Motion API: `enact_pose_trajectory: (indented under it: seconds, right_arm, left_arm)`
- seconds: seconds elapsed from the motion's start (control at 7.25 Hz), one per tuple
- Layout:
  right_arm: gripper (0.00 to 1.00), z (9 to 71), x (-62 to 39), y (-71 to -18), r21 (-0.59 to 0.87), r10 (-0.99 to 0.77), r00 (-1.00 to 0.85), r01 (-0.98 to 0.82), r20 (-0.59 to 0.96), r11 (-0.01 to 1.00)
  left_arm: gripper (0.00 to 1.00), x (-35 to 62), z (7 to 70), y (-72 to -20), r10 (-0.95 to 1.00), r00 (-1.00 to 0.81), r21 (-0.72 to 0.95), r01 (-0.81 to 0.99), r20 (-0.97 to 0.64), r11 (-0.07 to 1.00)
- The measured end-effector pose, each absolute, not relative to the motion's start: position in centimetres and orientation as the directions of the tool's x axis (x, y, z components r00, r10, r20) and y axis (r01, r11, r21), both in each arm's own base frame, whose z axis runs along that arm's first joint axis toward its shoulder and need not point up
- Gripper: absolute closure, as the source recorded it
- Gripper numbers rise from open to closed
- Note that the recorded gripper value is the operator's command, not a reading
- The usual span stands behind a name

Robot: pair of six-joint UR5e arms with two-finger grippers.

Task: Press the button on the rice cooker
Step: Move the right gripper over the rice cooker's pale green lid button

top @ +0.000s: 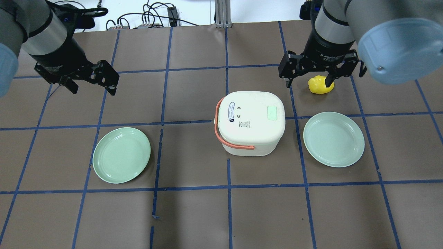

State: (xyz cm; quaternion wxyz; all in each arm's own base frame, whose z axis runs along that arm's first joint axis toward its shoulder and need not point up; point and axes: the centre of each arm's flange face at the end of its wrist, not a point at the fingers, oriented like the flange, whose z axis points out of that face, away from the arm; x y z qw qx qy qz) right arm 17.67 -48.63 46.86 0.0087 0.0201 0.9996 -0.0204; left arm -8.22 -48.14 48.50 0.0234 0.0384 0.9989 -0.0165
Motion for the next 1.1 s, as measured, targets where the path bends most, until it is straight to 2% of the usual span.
enact_pose_trajectory:
  seconds: [0.14,0.28,0.55,0.69,1.1]
  right_arm:
    - [0.06,46.9,18.7,-48.4,-0.072,0.052,-0.998,0.054,-0.024,0.996]
    - [0.24,46.8,20.3,-48.0,-0.102,0.066,-0.997,0.069,-0.033,0.992]
    - [0.77,45.5,22.4,-47.2,-0.103,0.104,-0.994,0.108,-0.043,0.989]
    - [0.86,44.2,22.7,-46.7,-0.077,0.109,-0.993,0.113,-0.044,0.991]
    - [0.91,39.4,23.0,-45.8,-0.018,0.08,-0.995,0.081,-0.059,0.997]
  left_arm:
    - [0.0,-8.2,48.5,-48.1,0.076,-0.996,-0.031,0.077,-0.048,0.997]
    - [0.0,-8.2,48.5,-48.1,0.076,-0.996,-0.031,0.077,-0.048,0.997]
    - [0.0,-8.2,48.5,-48.1,0.076,-0.996,-0.031,0.077,-0.048,0.997]
    - [0.0,-8.2,48.5,-48.1,0.076,-0.996,-0.031,0.077,-0.048,0.997]
    - [0.0,-8.2,48.5,-48.1,0.076,-0.996,-0.031,0.078,-0.048,0.996]
